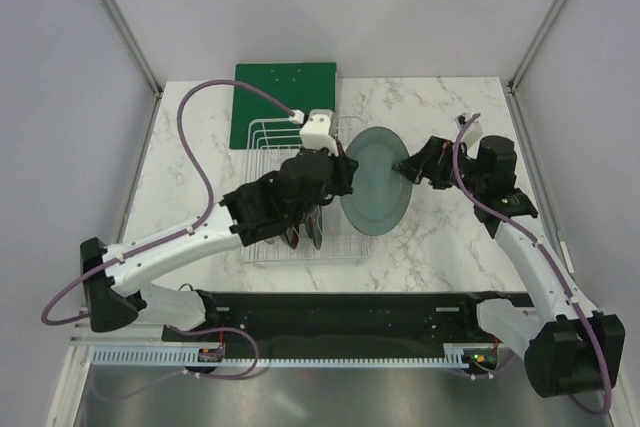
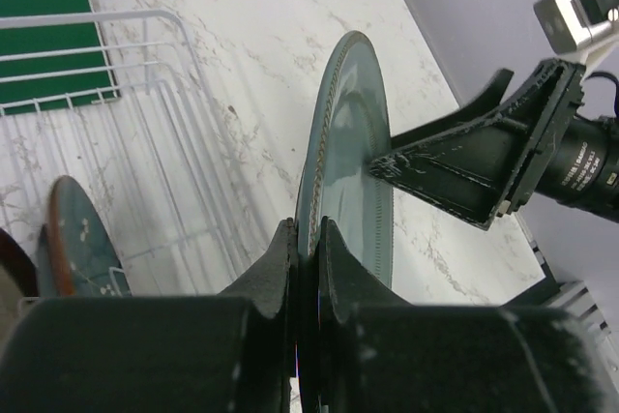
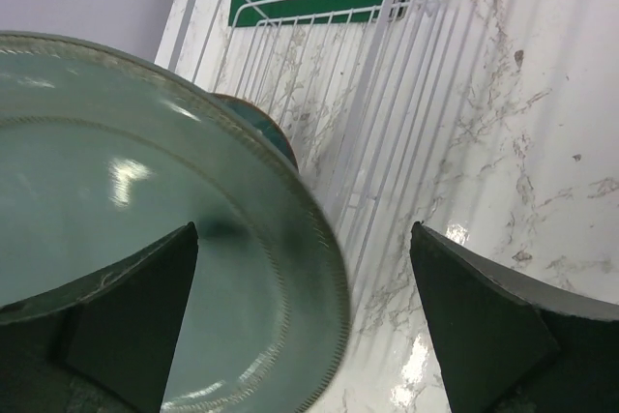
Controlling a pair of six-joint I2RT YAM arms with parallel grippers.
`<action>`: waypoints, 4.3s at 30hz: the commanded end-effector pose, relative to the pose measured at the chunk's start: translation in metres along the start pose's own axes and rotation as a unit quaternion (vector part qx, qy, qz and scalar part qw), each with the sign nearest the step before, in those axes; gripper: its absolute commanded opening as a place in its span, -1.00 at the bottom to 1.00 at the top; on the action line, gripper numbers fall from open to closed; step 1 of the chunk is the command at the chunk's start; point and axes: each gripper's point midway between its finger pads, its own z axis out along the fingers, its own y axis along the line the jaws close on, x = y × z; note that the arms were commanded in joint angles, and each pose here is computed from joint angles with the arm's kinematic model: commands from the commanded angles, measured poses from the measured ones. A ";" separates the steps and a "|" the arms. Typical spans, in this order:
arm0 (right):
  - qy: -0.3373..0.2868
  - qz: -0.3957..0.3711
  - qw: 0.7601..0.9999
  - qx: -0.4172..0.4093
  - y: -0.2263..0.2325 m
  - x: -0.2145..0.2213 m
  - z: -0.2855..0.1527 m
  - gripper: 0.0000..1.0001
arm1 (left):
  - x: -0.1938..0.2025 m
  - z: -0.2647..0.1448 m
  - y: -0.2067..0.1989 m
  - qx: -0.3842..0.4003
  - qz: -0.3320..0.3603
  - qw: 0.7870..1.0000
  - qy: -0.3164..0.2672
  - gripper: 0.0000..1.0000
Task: Unload the plates from the dish rack
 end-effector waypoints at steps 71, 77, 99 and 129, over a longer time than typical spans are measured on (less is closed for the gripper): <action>-0.029 0.105 0.985 -0.136 -0.021 -0.024 -0.019 -1.00 | -0.056 0.067 -0.014 0.335 -0.280 0.900 -0.018 -0.96; -0.060 0.082 0.994 -0.049 -0.034 -0.039 -0.025 -0.99 | -0.052 0.065 -0.011 0.317 -0.243 0.917 -0.010 -0.05; -0.134 0.148 0.958 0.204 -0.210 -0.199 0.055 -0.99 | -0.111 0.016 0.060 0.076 0.038 0.994 -0.070 1.00; 0.035 0.235 0.887 0.397 -0.364 -0.071 0.084 -0.37 | -0.038 0.010 0.159 -0.124 0.123 0.984 0.025 0.77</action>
